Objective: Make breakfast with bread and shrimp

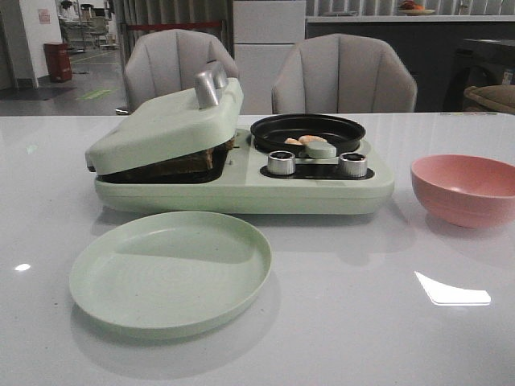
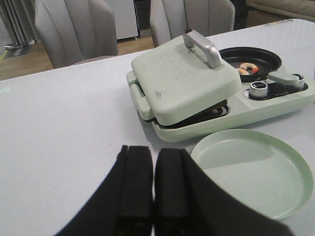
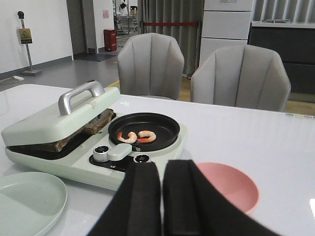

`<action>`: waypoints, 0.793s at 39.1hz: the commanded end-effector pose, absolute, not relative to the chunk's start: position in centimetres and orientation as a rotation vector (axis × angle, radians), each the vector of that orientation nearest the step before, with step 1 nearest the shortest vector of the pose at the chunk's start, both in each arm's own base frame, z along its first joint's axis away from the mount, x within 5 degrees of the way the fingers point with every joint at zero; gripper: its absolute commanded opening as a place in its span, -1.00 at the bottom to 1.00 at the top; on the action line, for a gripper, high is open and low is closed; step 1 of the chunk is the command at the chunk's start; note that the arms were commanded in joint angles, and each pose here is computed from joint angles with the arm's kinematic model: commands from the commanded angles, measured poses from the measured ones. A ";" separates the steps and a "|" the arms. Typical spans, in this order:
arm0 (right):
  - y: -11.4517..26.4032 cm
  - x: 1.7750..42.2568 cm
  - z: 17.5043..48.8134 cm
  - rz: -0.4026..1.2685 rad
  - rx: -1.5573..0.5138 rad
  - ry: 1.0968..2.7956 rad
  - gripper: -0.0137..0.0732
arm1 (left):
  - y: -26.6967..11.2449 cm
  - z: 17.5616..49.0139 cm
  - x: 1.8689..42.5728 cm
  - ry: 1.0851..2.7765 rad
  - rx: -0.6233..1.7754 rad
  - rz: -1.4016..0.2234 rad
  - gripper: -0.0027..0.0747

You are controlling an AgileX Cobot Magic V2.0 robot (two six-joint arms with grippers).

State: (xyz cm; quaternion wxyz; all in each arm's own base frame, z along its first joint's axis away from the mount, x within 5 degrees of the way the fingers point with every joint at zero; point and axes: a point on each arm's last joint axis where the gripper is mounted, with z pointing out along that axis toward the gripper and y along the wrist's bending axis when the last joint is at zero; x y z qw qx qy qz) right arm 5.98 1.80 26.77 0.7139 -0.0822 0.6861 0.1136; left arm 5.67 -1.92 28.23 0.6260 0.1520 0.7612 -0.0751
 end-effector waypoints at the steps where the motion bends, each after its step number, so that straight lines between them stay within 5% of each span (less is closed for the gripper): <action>1: 1.6 5.9 28.3 0.238 -0.161 1.434 -0.36 | -2.0 29.8 5.7 1.649 0.316 -0.198 -0.64; 31: 1.6 5.9 28.3 0.238 -0.161 1.434 -0.37 | -1.9 29.3 5.9 1.660 0.319 -0.183 -0.64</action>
